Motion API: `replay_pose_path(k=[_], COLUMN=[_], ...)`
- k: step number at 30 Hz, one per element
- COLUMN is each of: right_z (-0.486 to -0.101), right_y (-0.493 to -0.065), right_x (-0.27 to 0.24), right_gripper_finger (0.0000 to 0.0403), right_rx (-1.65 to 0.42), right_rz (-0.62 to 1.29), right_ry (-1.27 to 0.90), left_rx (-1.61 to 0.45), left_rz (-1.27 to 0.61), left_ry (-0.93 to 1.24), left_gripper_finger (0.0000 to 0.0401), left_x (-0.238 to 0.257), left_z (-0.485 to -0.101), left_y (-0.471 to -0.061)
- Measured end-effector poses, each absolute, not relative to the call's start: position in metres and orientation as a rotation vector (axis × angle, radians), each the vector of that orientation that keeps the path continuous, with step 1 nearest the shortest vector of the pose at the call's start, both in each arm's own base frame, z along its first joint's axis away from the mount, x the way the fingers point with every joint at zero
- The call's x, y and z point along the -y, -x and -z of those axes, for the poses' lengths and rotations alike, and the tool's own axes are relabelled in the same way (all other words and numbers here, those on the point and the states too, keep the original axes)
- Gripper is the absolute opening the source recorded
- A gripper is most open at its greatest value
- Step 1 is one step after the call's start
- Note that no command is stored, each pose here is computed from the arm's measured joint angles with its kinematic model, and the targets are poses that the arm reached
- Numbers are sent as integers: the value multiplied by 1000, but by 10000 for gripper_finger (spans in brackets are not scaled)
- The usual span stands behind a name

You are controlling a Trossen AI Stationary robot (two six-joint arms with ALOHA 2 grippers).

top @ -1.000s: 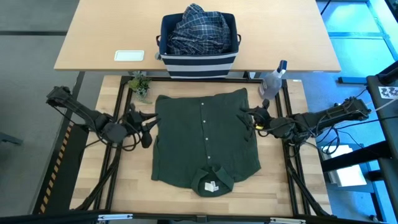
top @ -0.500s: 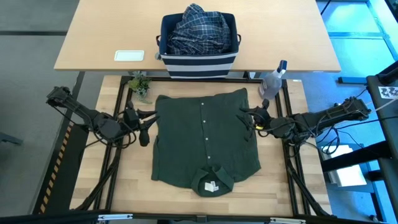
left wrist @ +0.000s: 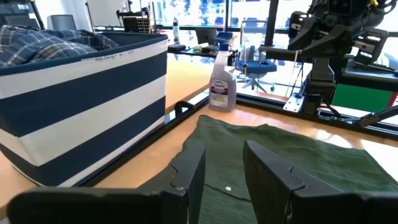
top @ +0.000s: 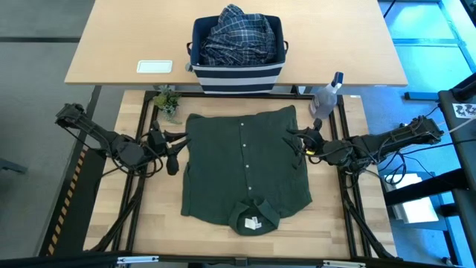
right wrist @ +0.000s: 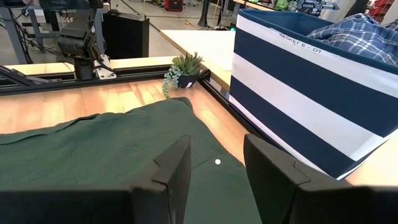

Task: Fold Laundry from Bin
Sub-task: Fold the green polo shirt

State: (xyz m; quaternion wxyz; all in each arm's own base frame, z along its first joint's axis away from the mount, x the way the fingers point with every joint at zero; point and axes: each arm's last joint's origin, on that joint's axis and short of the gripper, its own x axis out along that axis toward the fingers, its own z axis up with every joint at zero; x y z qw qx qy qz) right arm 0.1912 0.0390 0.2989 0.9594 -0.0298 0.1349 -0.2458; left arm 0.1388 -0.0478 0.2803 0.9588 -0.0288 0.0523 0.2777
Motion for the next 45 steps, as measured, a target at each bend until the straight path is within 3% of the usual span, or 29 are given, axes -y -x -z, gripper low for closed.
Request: replay_pose_path(k=[35,45], right_z=[-306,-308], right_y=[-193,-194], right_x=[-40,-40], right_gripper_finger=[147,147], right_rx=[-215,-196], right_rz=[492,488], right_ry=[52,69], left_rx=[-100,-135], left_rz=[-559,-560], left_ry=[107,-21], left_gripper_finger=[103,103], left_x=[45,44], left_z=[-280,-280], left_y=[-141,-140])
